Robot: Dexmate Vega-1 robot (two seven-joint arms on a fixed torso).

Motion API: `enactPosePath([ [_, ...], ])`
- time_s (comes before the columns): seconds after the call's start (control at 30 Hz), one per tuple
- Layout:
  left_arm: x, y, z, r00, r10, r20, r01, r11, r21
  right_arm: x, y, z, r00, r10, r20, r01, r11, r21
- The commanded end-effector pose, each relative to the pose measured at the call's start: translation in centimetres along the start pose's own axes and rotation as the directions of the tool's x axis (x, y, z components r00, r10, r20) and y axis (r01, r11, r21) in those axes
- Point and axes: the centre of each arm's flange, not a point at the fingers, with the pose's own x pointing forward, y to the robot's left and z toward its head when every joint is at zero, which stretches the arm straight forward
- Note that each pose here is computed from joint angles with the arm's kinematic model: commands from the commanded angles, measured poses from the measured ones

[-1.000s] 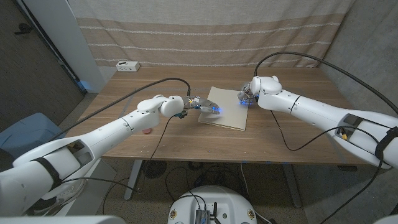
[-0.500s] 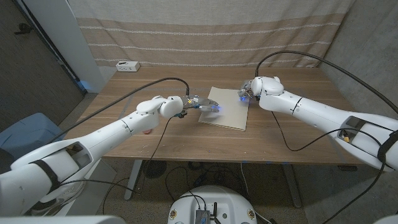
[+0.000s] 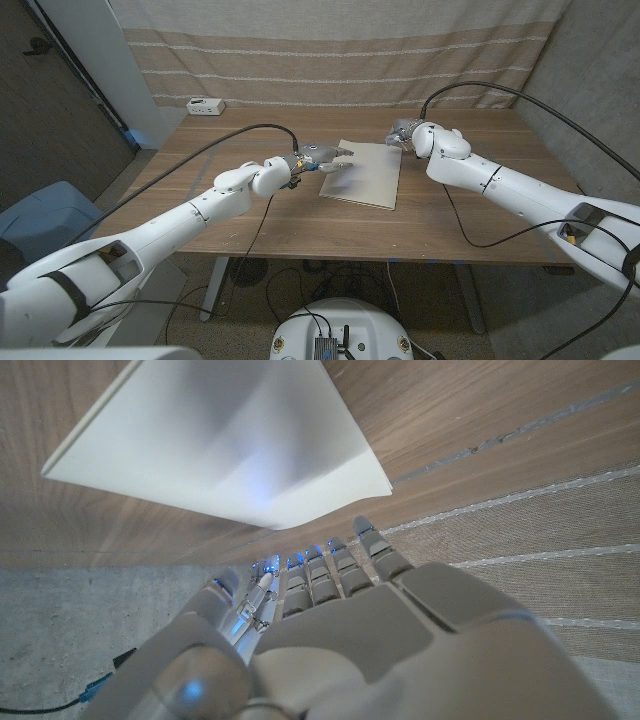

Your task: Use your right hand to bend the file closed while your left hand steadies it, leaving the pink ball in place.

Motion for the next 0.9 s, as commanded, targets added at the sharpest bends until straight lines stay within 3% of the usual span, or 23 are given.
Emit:
enactPosePath([
  [0.03,-1.1,1.0,-0.5,0.985,0.173,-0.008,-0.172,0.978,-0.116,-2.3,-0.9,-1.9,0.988,-0.144,0.046,0.132,0.970,0.204],
  [0.17,-1.4,1.2,-0.9,0.980,0.199,-0.017,-0.199,0.967,-0.159,-2.7,-0.9,-2.4,0.982,-0.179,0.065,0.153,0.944,0.291],
  [0.37,-2.0,1.7,-1.6,0.969,0.242,-0.041,-0.245,0.948,-0.203,-3.3,-0.5,-3.7,0.962,-0.253,0.100,0.169,0.844,0.509],
  [0.57,-2.6,1.8,-2.3,0.960,0.273,-0.061,-0.279,0.915,-0.293,-3.8,0.4,-4.3,0.944,-0.306,0.124,0.153,0.740,0.655],
  [0.67,-2.9,1.7,-2.6,0.955,0.290,-0.069,-0.295,0.887,-0.356,-4.0,0.7,-4.6,0.937,-0.323,0.133,0.140,0.695,0.706],
  [0.9,-3.1,1.3,-3.8,0.950,0.307,-0.066,-0.288,0.769,-0.571,-4.3,1.9,-5.6,0.908,-0.389,0.160,0.078,0.529,0.845],
])
